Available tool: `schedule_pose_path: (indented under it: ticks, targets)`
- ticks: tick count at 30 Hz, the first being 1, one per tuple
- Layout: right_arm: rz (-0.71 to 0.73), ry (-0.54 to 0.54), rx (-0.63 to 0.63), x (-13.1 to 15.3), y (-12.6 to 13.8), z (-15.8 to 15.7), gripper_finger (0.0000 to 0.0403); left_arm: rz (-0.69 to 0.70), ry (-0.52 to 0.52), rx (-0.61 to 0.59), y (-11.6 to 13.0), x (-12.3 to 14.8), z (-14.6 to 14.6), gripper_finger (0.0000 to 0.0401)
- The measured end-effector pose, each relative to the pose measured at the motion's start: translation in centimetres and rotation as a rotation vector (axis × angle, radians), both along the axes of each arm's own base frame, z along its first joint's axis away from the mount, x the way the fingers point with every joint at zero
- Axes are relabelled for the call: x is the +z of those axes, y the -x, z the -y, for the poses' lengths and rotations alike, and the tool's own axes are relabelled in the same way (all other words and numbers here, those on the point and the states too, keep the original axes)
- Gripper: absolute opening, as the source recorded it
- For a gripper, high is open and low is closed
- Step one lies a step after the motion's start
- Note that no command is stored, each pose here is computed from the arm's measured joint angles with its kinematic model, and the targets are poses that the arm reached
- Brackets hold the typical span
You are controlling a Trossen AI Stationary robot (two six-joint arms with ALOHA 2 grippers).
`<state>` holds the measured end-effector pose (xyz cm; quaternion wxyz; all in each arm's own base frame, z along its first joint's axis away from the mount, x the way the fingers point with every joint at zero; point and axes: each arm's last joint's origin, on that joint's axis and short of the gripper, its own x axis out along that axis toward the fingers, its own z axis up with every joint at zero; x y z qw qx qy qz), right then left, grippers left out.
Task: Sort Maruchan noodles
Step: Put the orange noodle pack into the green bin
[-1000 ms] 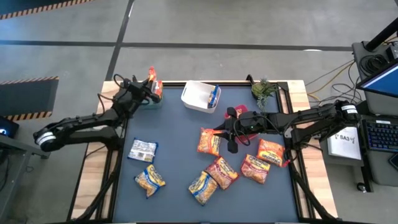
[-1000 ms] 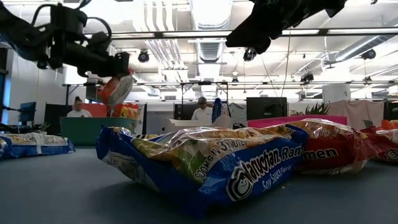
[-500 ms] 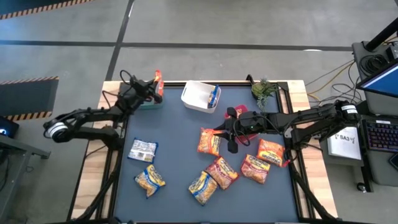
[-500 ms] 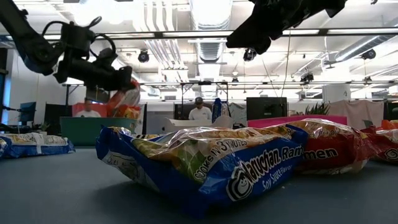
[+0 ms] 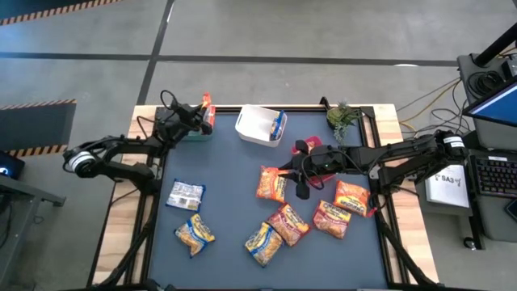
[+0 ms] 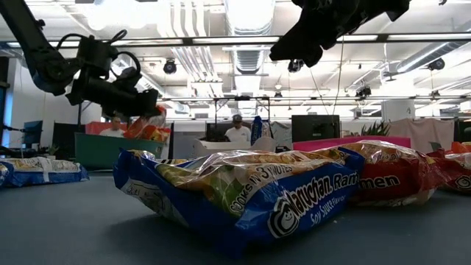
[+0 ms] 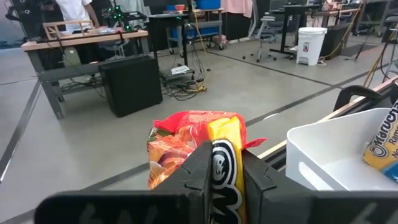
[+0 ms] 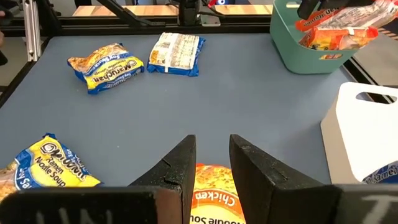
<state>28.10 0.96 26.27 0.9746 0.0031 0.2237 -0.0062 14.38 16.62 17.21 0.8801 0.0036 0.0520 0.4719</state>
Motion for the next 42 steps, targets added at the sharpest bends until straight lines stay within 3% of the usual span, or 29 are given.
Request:
schedule_pose_path:
  ticks: [8, 22, 32, 36, 42]
  targets:
    - [0.000, -0.007, -0.003, 0.0, 0.0, 0.0, 0.0086, -0.001, 0.006, 0.000, 0.4, -0.1, 0.5, 0.0060]
    - [0.000, -0.007, -0.003, 0.0, 0.0, 0.0, 0.0086, -0.034, 0.133, 0.008, 1.9, 0.7, 2.2, 0.0120]
    - [-0.001, -0.015, -0.007, 0.0, 0.0, 0.0, 0.0086, 0.089, 0.155, 0.019, 3.2, 2.9, 3.6, 0.0144]
    - [-0.001, -0.015, -0.007, 0.0, 0.0, 0.0, 0.0086, 0.073, 0.226, 0.032, 3.4, 3.4, 3.9, 0.0144]
    - [-0.001, -0.016, -0.007, 0.0, 0.0, 0.0, 0.0086, -0.059, 0.392, 0.072, 3.5, 3.9, 3.9, 0.0144]
